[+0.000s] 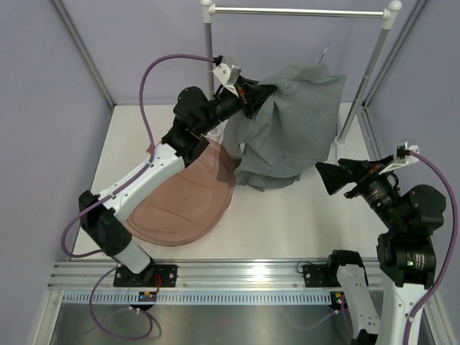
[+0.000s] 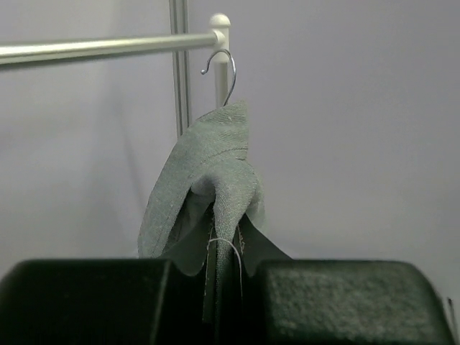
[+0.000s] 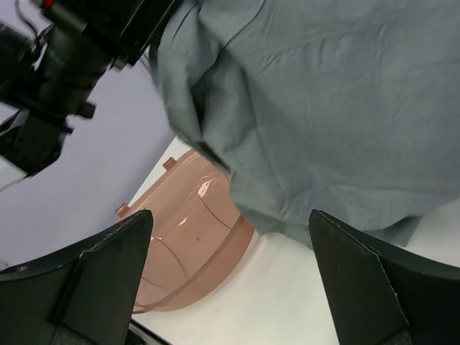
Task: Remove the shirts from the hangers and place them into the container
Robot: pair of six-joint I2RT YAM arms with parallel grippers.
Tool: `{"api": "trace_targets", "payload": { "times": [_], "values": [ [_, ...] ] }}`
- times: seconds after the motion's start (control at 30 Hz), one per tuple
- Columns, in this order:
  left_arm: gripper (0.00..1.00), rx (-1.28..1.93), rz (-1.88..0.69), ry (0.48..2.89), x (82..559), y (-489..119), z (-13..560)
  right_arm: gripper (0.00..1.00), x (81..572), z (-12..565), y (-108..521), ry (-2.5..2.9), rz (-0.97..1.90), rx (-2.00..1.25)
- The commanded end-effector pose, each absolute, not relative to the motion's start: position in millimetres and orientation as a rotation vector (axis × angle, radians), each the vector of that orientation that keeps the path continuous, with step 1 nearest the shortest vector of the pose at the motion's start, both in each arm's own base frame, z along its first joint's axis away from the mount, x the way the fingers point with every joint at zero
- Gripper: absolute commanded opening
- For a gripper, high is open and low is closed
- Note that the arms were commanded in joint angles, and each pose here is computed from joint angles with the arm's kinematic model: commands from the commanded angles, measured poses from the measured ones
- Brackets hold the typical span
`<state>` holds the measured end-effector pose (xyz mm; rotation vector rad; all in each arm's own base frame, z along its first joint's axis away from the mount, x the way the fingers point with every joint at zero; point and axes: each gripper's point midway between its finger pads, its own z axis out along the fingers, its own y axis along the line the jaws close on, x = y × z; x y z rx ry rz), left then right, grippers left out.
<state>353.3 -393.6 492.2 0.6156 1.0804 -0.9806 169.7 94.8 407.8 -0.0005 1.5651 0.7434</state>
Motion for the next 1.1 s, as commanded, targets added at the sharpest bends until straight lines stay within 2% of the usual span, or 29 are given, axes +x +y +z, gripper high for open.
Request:
{"api": "trace_targets", "payload": {
  "times": [0.0,0.2,0.37,0.63,0.7,0.8,1.07],
  "values": [
    [0.00,0.583,-1.023,1.090,304,-355,523,0.98,185,422,93,1.570,0.746,0.010],
    [0.00,0.543,-1.104,1.252,236,-299,500,0.86,203,454,106,1.533,0.881,-0.017],
    [0.00,0.526,-1.238,1.299,183,-271,499,0.71,212,480,119,1.528,0.956,-0.130],
    [0.00,0.525,-1.385,1.371,159,-271,477,0.43,180,523,146,1.441,1.158,-0.302],
    [0.00,0.535,-1.425,1.385,158,-277,472,0.45,175,527,151,1.429,1.201,-0.330],
    [0.00,0.545,-1.509,1.364,154,-288,474,0.51,172,523,171,1.454,1.262,-0.420],
    [0.00,0.552,-1.507,1.356,155,-296,476,0.53,187,498,179,1.541,1.241,-0.381]
  ]
}}
